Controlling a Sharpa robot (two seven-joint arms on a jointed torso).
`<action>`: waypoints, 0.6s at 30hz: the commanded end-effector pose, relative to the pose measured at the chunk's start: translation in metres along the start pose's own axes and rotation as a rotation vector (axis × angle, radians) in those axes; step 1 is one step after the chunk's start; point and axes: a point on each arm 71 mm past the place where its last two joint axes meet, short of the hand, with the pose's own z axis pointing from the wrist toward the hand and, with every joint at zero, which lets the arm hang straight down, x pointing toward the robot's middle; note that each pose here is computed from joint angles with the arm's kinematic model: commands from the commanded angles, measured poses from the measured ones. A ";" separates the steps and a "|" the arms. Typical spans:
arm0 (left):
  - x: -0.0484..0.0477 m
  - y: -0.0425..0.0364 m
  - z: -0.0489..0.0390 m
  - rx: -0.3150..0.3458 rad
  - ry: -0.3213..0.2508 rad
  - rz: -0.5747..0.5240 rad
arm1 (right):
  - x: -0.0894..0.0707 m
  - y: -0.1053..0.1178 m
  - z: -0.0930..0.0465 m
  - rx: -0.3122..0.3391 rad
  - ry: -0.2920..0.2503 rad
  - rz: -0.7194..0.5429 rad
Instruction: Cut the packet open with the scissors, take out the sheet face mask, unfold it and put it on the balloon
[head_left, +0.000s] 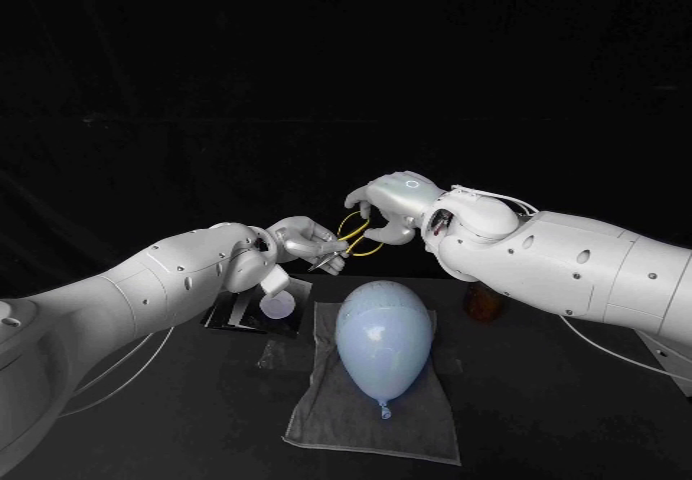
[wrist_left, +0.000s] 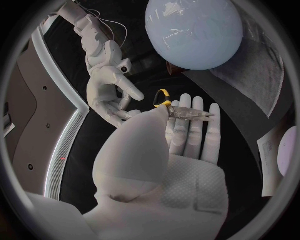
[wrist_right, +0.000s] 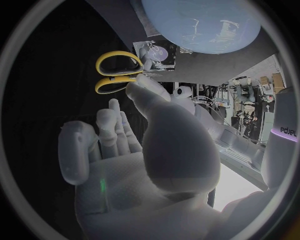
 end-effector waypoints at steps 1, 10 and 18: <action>0.0026 -0.0034 0.0011 0.011 0.022 -0.006 | 0.004 -0.002 0.000 0.021 0.059 -0.037; 0.0036 -0.0039 0.0014 0.010 0.027 -0.008 | 0.010 0.001 0.004 0.021 0.124 -0.124; 0.0050 -0.0057 0.0019 0.012 0.035 -0.008 | 0.015 0.003 0.008 0.019 0.132 -0.146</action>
